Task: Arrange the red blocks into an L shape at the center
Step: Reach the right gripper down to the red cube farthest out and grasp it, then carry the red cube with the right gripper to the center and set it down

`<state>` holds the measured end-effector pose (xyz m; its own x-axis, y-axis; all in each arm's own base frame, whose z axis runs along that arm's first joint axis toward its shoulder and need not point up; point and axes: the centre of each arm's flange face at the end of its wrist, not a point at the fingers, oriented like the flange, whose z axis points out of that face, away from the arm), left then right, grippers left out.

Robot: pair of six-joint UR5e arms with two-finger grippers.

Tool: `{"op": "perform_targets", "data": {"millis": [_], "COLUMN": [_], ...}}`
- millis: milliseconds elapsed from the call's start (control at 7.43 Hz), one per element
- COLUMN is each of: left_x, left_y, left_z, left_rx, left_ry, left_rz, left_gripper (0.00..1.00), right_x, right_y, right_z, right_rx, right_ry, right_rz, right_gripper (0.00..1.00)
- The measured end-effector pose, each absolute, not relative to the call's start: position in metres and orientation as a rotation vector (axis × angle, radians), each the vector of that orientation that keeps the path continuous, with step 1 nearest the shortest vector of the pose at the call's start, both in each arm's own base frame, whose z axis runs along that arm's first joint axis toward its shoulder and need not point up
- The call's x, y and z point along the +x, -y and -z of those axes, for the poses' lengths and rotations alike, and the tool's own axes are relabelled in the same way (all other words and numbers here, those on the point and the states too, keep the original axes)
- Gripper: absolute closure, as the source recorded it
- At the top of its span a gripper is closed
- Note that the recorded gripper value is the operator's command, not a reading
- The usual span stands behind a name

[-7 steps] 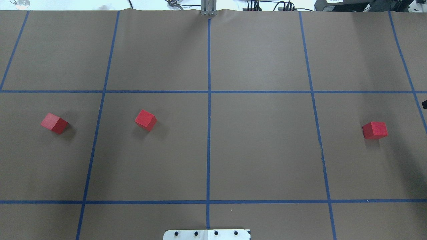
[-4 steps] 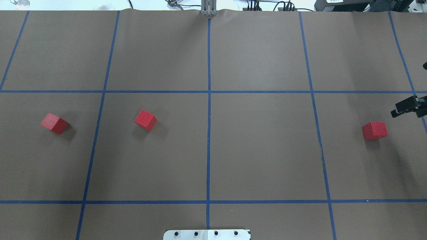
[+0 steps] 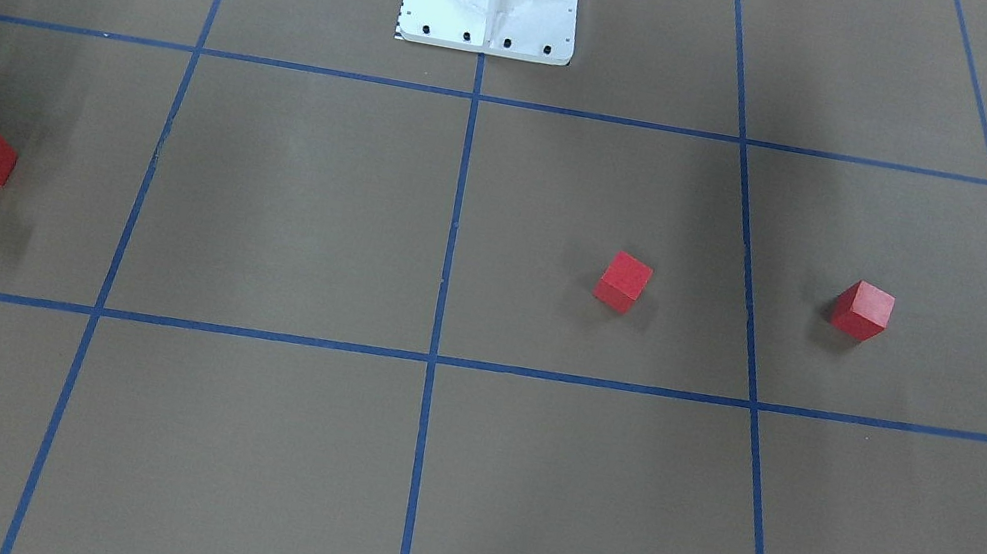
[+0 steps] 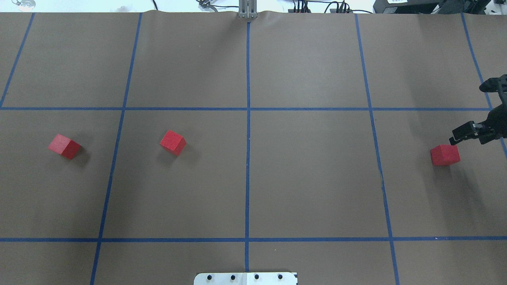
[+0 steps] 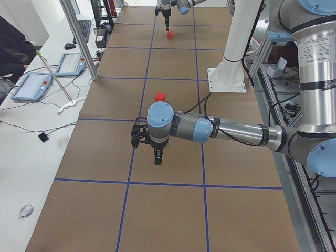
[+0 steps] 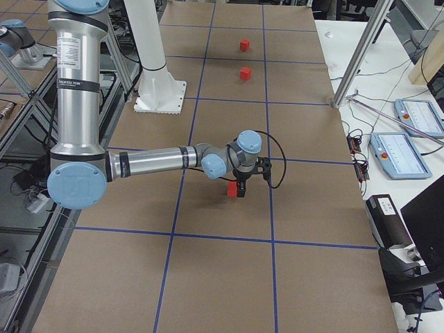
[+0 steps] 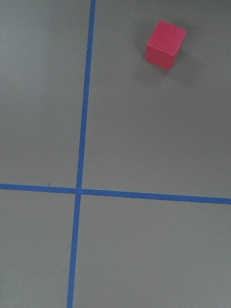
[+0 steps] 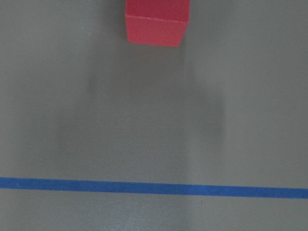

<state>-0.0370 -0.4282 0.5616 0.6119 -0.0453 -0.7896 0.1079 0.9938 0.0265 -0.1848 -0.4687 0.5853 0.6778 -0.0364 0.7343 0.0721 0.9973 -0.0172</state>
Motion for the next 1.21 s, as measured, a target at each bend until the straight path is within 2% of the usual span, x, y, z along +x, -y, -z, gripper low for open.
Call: {"op": "perform_targets", "data": {"millis": [135, 404, 538, 673, 807, 1211], "left_x": [-0.037, -0.037, -0.037, -0.037, -0.037, -0.037], "left_y": [0.428, 0.429, 0.429, 0.429, 0.429, 0.429], "left_z": [-0.561, -0.560, -0.560, -0.560, -0.560, -0.559], "left_rx": [0.075, 0.076, 0.076, 0.076, 0.077, 0.079], "left_ry": [-0.908, -0.909, -0.909, -0.909, -0.909, -0.909], "left_rz": [0.088, 0.087, 0.087, 0.087, 0.087, 0.085], "left_gripper": [0.00, 0.00, 0.00, 0.00, 0.00, 0.00], "right_x": [-0.193, -0.205, -0.211, -0.215, -0.216, -0.214], "right_y": [0.468, 0.465, 0.463, 0.462, 0.462, 0.462], "right_z": [-0.585, -0.591, -0.595, -0.597, -0.597, -0.583], "right_rx": [-0.054, -0.064, -0.067, -0.070, -0.068, -0.039], "right_ry": [0.823, 0.808, 0.795, 0.789, 0.783, 0.786], "right_rz": [0.069, 0.086, 0.096, 0.101, 0.102, 0.103], "right_gripper": [0.02, 0.12, 0.47, 0.90, 1.00, 1.00]}}
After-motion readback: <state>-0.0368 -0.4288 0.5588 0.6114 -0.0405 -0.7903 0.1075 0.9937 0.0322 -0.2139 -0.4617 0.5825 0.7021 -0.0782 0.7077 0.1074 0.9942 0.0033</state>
